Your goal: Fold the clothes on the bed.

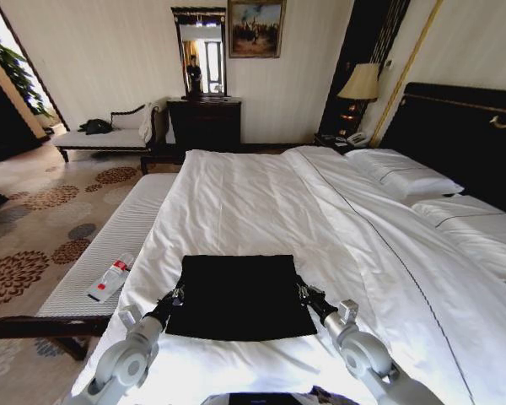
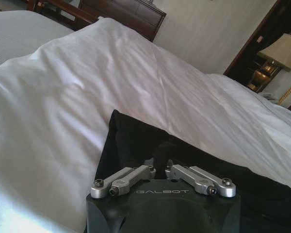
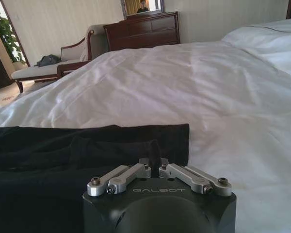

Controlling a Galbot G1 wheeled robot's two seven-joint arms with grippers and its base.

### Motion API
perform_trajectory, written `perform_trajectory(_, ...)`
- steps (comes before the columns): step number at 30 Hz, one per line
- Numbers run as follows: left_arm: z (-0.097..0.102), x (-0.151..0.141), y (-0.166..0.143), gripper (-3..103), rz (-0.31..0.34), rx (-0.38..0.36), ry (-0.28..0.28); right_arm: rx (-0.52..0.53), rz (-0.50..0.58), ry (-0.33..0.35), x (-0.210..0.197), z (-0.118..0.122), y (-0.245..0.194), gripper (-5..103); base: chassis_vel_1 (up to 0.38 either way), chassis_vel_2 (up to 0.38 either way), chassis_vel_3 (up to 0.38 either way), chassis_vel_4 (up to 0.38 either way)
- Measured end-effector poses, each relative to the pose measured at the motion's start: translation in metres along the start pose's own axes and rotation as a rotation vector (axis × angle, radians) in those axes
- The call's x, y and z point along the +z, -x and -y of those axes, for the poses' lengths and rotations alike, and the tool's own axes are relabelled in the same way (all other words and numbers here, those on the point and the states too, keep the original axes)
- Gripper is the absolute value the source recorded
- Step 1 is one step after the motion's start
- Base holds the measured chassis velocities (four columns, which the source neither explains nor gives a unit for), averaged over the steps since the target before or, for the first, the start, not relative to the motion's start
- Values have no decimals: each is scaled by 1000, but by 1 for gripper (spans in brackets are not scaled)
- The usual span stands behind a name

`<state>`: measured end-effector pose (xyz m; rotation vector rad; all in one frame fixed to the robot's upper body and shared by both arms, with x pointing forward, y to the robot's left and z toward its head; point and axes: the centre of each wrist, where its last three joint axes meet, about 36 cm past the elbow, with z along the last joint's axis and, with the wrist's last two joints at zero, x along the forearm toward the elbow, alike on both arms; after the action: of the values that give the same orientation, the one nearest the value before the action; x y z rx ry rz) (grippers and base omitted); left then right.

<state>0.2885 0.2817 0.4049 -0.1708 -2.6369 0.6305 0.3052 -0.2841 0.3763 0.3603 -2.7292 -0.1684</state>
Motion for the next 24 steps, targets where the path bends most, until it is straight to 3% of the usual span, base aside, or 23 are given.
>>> perform_trajectory(24,-2,3,-24,2,-8,-8,12,-12,-12,6,4,-12,-27,2,0,0,0,0)
